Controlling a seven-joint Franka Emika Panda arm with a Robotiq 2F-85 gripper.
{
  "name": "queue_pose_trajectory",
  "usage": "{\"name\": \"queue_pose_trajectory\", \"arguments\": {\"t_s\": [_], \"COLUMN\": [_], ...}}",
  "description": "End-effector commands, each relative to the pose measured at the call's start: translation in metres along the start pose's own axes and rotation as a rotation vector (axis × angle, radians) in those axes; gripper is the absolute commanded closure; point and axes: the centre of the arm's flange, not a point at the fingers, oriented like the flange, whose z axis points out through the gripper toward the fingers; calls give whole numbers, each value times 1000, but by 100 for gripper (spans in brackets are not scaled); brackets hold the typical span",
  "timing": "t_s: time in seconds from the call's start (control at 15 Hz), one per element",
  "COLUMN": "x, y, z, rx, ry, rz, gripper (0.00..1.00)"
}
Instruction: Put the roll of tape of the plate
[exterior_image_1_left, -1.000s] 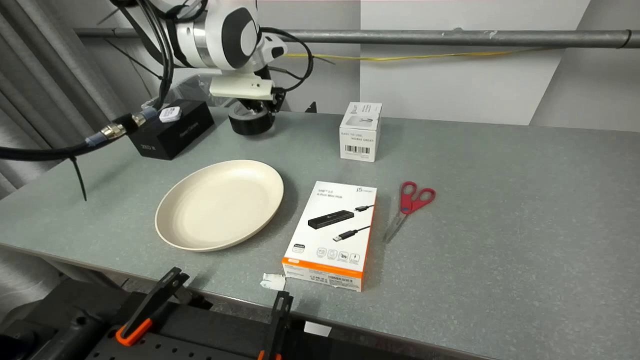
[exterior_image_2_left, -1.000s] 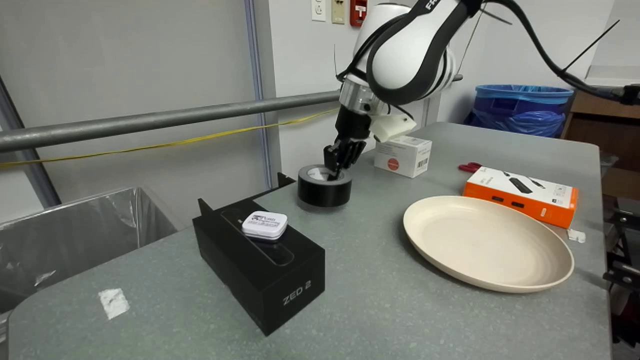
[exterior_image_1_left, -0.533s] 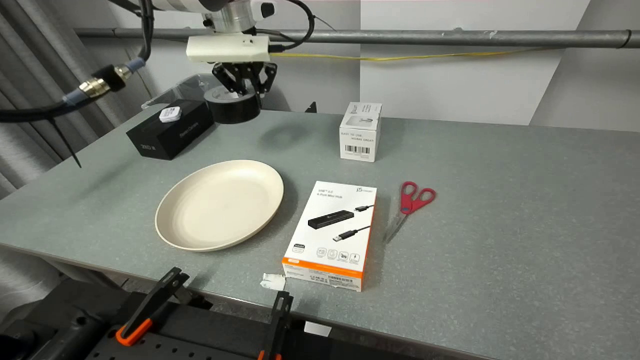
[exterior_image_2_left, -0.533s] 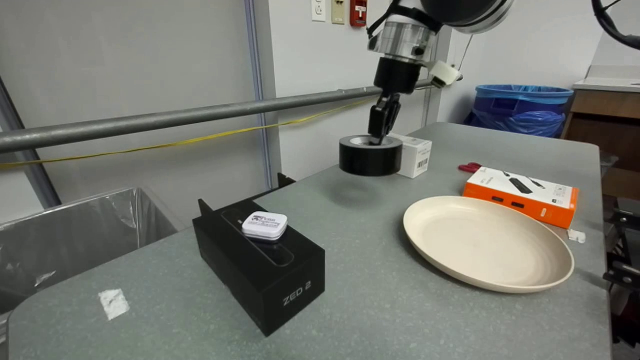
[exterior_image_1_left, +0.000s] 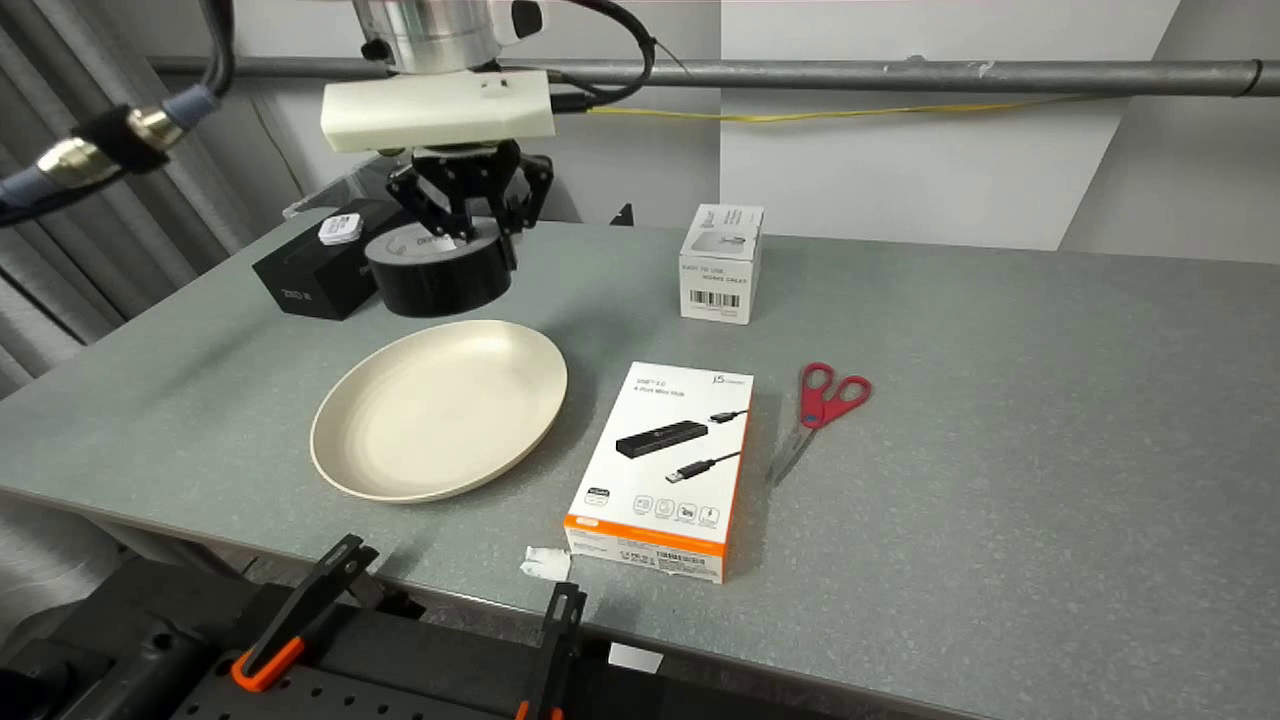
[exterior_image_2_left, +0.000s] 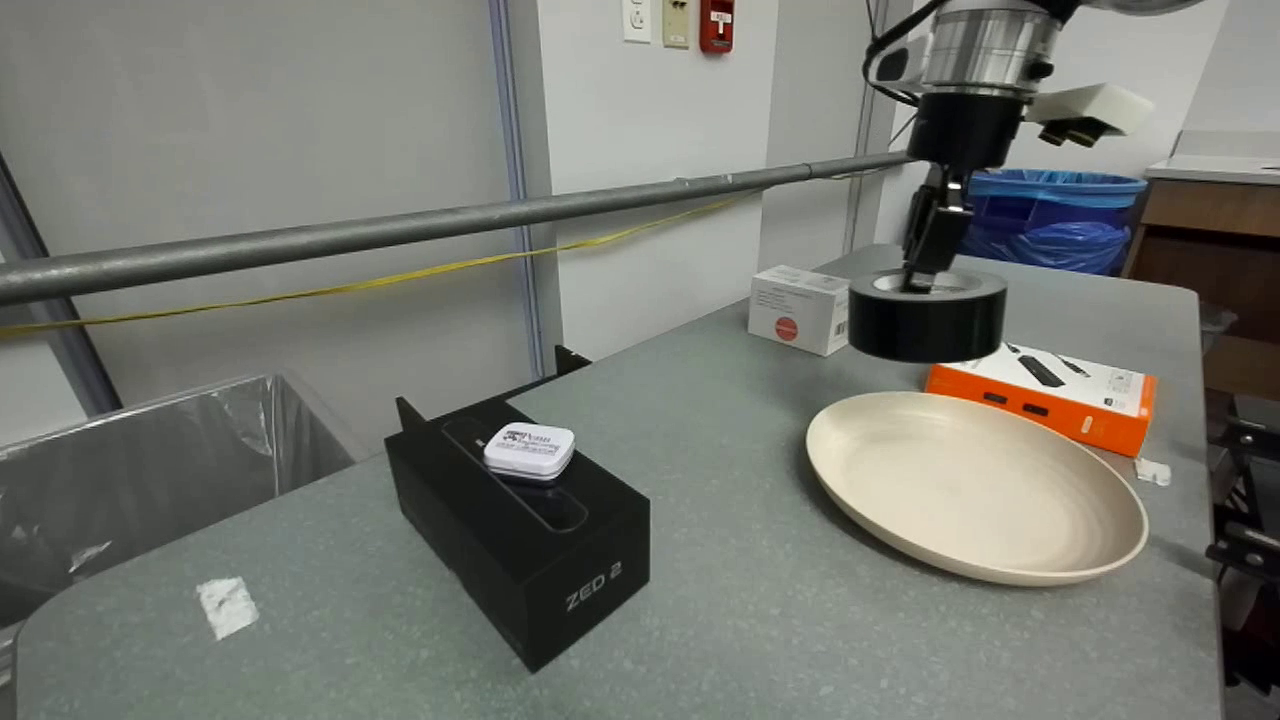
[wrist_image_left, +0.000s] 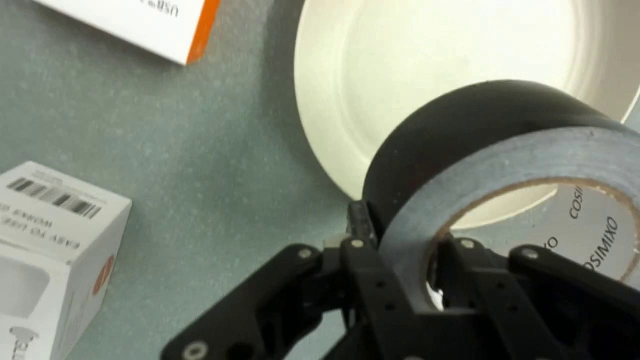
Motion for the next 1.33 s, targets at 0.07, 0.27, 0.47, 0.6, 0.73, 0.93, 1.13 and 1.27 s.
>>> {"name": "queue_pose_trajectory", "arguments": {"t_s": [0.07,0.27,0.47,0.6,0.73,0.93,1.13,1.27], "x": [-45,-46,-43,-39,-37,-31,-24,-16], "y": [-14,-24,-31,-34,-36,-35,-33,-32], "z": [21,45,66,79,91,105,111,109], "rx": [-28,-74,-86,-88,-83,-75,-68,-64], "ry": [5,49,60,53,44,25,17,28], "rz": [-14,-17,-27,-20,-5,22,50,65], "gripper": [93,93,93,93,93,93,47,33]}}
